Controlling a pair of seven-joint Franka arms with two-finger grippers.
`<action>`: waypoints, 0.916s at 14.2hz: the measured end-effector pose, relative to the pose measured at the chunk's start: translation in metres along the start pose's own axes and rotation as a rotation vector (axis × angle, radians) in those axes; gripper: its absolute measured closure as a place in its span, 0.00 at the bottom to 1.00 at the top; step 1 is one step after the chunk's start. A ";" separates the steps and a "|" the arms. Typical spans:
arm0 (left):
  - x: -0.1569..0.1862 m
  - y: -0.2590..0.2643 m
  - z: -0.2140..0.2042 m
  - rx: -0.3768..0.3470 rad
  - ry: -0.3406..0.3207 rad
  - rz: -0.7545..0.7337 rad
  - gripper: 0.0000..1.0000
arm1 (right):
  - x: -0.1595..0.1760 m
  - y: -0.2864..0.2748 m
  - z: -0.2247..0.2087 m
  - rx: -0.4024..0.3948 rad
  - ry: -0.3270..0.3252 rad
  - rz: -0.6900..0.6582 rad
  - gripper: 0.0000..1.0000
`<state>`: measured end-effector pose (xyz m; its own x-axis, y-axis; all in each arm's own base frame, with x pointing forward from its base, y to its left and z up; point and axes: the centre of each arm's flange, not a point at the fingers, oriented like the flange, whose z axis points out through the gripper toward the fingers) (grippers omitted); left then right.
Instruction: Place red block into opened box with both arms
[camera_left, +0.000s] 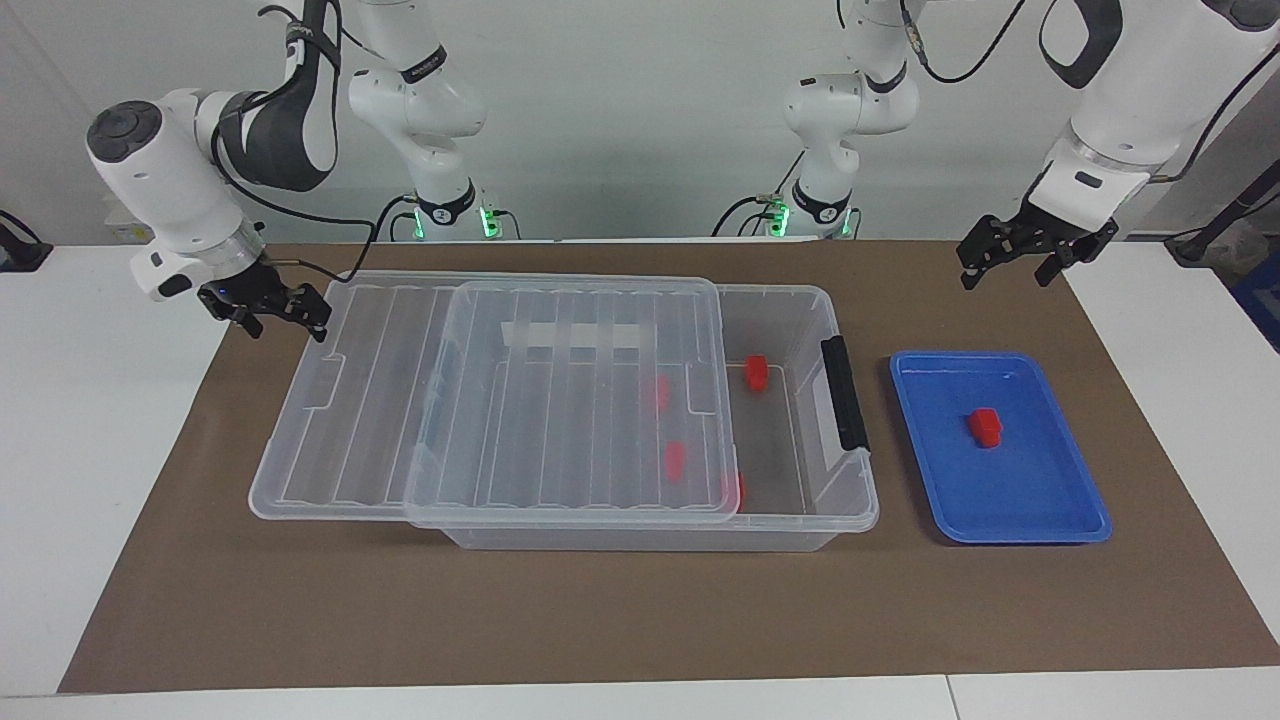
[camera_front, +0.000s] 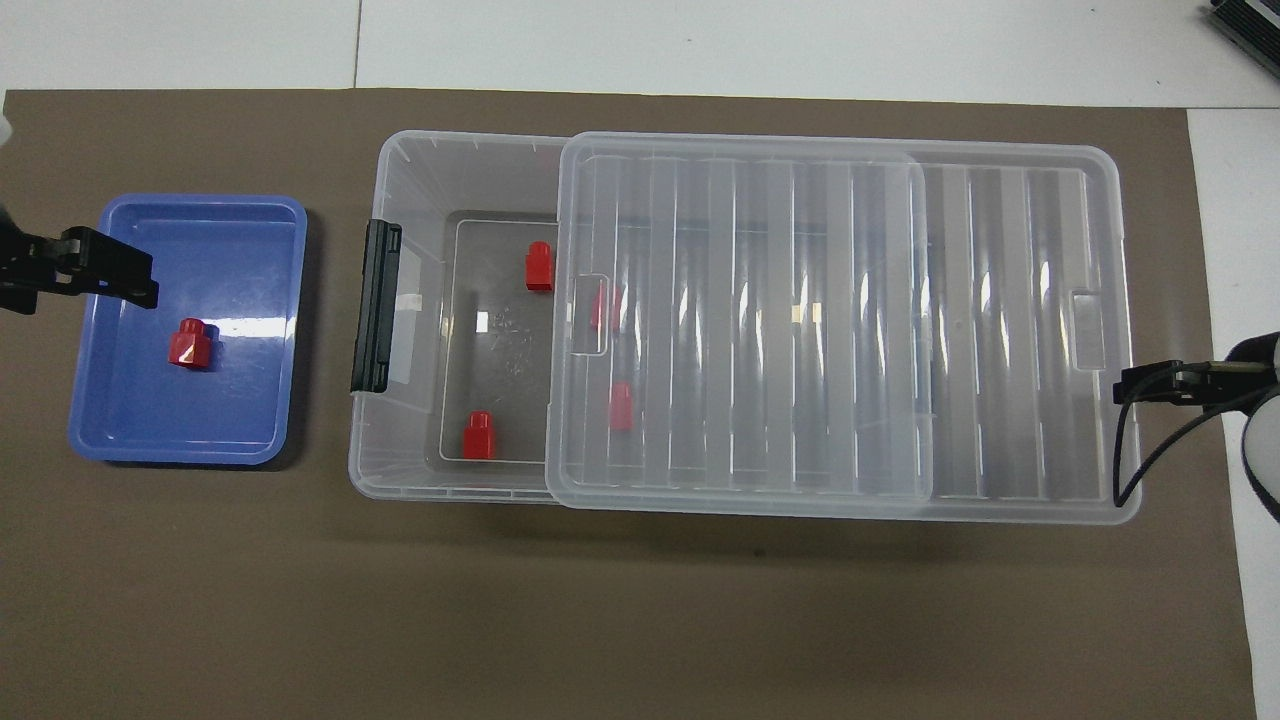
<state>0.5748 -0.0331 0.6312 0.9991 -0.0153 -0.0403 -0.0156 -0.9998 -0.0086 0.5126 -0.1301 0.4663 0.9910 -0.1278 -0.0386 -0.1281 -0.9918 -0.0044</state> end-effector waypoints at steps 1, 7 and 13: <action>0.000 0.000 0.000 0.000 0.000 -0.001 0.00 | 0.000 0.004 0.000 0.000 0.000 0.004 0.00; -0.003 -0.008 0.002 0.000 -0.009 -0.016 0.00 | -0.004 0.031 -0.001 -0.030 -0.001 -0.044 0.00; 0.002 -0.014 0.013 -0.002 0.052 -0.034 0.00 | -0.002 0.035 -0.008 -0.034 0.005 -0.064 0.00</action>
<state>0.5763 -0.0186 0.6179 0.9998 0.0183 0.0122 0.0184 -0.9998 -0.0068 0.5062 -0.1643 0.4744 0.9973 -0.0645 -0.0339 -0.0636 -0.9976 0.0271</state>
